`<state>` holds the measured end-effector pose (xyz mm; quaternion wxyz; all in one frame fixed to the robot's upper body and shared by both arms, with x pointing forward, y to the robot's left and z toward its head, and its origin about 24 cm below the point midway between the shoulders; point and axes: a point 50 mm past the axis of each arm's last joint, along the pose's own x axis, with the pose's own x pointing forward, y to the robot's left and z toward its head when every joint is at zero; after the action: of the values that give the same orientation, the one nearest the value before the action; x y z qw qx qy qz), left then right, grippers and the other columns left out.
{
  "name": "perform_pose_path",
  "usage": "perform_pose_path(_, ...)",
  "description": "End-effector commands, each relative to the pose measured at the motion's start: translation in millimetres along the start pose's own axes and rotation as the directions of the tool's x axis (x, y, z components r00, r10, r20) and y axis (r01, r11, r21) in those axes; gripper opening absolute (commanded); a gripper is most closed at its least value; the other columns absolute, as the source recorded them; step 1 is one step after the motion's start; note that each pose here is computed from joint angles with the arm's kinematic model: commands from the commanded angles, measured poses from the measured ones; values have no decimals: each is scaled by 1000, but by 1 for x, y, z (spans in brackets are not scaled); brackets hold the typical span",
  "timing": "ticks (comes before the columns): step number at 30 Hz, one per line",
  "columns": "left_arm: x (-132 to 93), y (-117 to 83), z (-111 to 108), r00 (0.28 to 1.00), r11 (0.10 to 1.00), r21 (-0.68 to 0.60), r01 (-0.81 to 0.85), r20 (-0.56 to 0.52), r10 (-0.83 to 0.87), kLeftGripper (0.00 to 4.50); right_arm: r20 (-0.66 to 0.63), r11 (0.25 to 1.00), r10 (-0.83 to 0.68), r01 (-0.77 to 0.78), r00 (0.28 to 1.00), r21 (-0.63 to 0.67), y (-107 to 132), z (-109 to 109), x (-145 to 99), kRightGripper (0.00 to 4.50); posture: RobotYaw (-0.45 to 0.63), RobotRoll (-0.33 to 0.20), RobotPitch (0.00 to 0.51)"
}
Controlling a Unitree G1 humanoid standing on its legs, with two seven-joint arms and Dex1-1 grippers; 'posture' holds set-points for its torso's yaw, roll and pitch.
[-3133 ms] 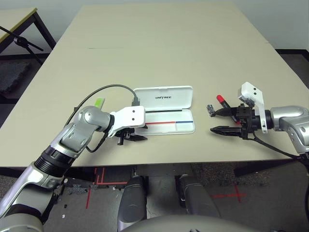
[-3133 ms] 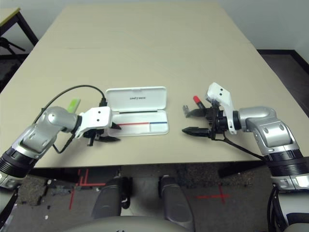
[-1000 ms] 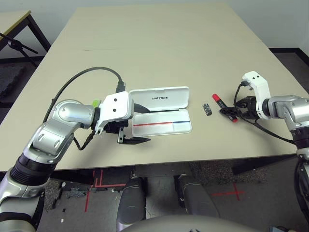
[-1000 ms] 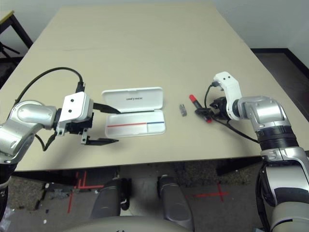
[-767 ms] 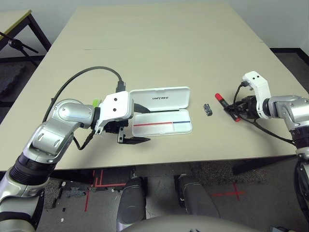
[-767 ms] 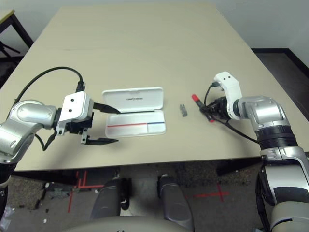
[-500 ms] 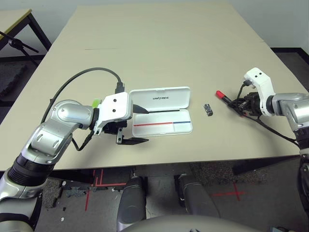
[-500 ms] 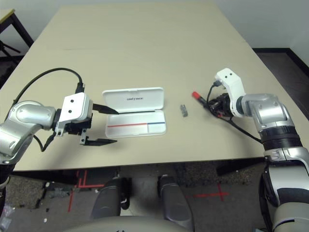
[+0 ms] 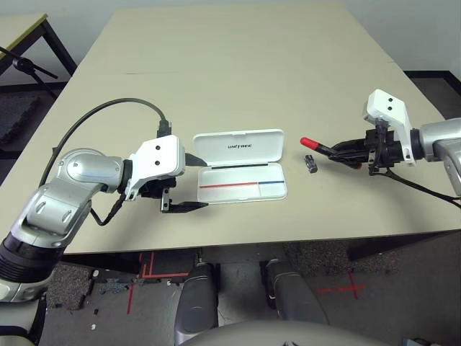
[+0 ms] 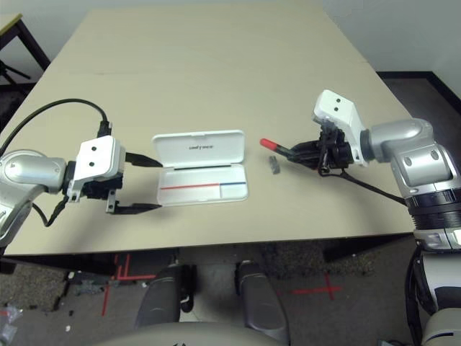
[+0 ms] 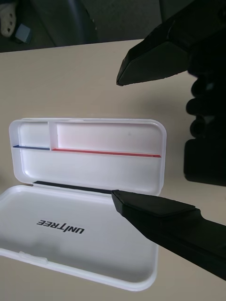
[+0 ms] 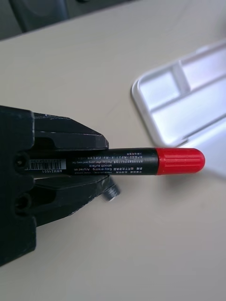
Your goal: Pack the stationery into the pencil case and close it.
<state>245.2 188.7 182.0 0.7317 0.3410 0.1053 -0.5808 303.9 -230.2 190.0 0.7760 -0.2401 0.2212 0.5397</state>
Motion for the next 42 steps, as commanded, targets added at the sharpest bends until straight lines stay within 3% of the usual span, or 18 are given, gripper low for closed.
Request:
perform_pose_path(1, -1, -3, 1, 1000, 1000, 6, -2, -14, 2, 4500, -39, 992, 114, -115, 993, -42, 8, 10, 8, 470, -10, 0, 126)
perform_pose_path(9, 1, -5, 2, 1000, 1000, -1, -9, -28, 9, 4500, -18, 975, 216, -216, 976, -55, 21, 27, 45, 470, 3, 0, 131)
perform_pose_path(19, 4, -3, 2, 999, 1000, 1, -20, -39, 20, 4500, 38, 940, 313, -304, 949, -152, 48, 66, 92, 470, 13, 0, 132)
perform_pose_path(31, 3, -5, 1, 997, 999, -4, -36, -62, 36, 4500, -8, 917, 204, -194, 979, -348, 47, 83, 119, 470, 33, 0, 132)
perform_pose_path(42, 7, -5, 0, 997, 999, -1, -43, -62, 43, 4500, 13, 908, 111, -96, 994, -409, 42, 85, 139, 470, 33, 0, 124)
